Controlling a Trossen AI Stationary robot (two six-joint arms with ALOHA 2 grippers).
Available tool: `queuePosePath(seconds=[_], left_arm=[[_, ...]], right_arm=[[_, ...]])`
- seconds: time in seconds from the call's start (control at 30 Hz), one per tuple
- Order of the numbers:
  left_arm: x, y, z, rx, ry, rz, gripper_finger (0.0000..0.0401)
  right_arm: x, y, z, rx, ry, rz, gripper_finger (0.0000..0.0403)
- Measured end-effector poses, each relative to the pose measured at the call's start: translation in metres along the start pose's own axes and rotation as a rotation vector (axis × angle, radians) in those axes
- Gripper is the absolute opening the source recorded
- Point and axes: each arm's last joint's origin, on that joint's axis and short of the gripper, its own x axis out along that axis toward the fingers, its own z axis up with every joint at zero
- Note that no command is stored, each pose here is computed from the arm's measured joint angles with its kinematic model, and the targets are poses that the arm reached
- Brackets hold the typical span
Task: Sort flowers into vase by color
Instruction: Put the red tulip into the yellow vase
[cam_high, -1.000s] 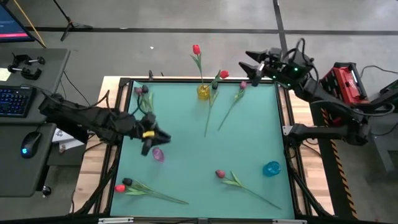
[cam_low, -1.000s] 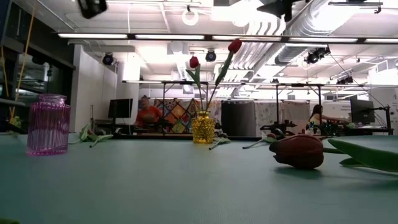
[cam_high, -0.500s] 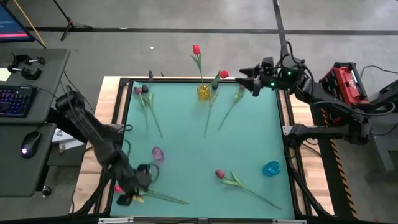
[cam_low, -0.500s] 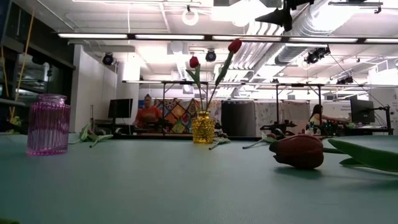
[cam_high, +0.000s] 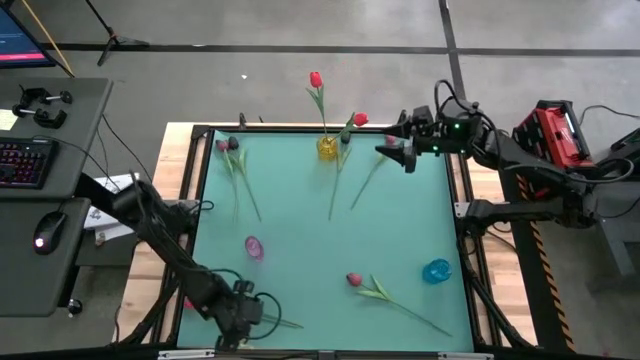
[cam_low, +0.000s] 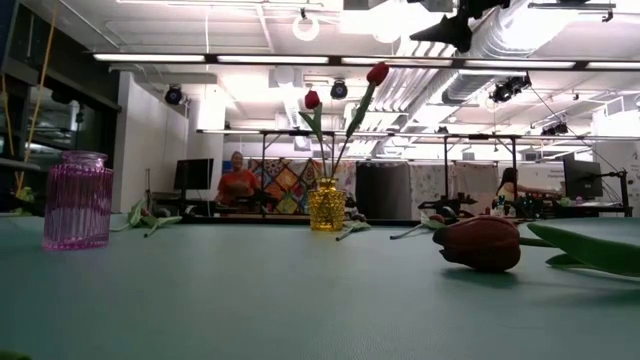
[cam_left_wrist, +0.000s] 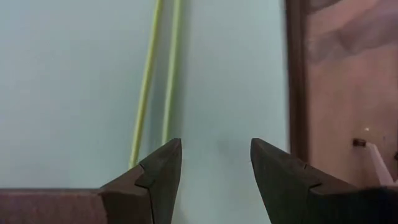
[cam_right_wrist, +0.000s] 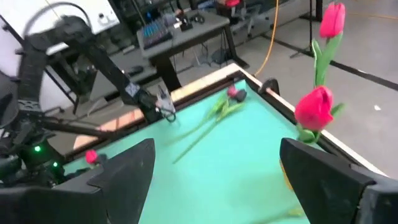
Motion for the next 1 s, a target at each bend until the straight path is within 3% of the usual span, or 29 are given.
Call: queuePosePath(seconds=[0.23, 0.43, 0.6, 1.0], left_arm=[[0.01, 0.004, 0.012, -0.066, 0.078, 0.089, 0.0181], [0.008, 0.008, 0.011, -0.021, 0.066, 0.157, 0.0181], [0.01, 0.005, 0.01, -0.03, 0.064, 0.141, 0.0181], [0.012, -0.008, -0.007, 0.11, 0.04, 0.205, 0.0181]], right_arm=[[0.0, 0.001, -0.003, -0.03, 0.044, 0.069, 0.0334], [0.0, 0.002, -0.003, -0.029, 0.045, 0.076, 0.0334], [0.0, 0.002, -0.003, -0.029, 0.045, 0.078, 0.0334], [0.0, 0.001, -0.003, -0.027, 0.044, 0.07, 0.0334]])
